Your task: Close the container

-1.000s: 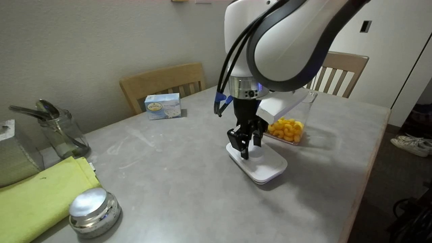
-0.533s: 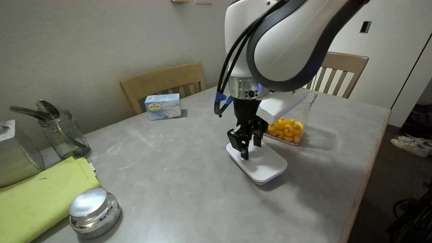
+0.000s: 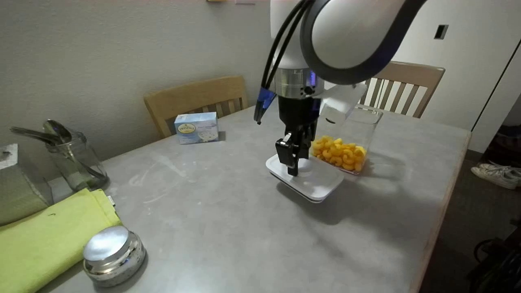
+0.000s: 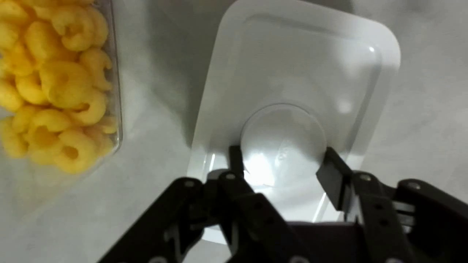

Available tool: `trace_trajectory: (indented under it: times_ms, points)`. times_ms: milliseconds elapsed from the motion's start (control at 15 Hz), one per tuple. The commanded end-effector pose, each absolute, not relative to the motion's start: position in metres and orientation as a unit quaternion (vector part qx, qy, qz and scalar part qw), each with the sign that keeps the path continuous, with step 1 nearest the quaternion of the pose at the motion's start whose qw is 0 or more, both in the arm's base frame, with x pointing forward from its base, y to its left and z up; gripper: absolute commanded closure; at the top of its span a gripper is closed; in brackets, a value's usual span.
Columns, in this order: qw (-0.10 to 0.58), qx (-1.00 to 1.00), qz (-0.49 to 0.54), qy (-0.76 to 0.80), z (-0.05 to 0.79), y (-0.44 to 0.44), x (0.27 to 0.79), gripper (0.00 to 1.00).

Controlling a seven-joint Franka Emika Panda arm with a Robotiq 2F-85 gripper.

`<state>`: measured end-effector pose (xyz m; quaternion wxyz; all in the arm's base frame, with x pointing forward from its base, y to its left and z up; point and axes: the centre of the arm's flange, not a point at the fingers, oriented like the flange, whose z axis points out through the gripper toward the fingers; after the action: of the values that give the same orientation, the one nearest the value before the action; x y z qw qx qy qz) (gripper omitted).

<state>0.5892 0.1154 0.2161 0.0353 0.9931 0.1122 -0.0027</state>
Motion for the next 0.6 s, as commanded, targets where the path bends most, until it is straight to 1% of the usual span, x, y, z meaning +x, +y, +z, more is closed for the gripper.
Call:
trace_trajectory:
  times_ms: [0,267,533]
  points:
    - [0.037,0.981,0.001,0.191,0.264,0.108,0.576,0.72]
    - [0.038,0.965,0.003,0.260,0.315,0.108,0.572,0.72]
    - [0.051,0.956,0.013,0.287,0.362,0.102,0.568,0.72]
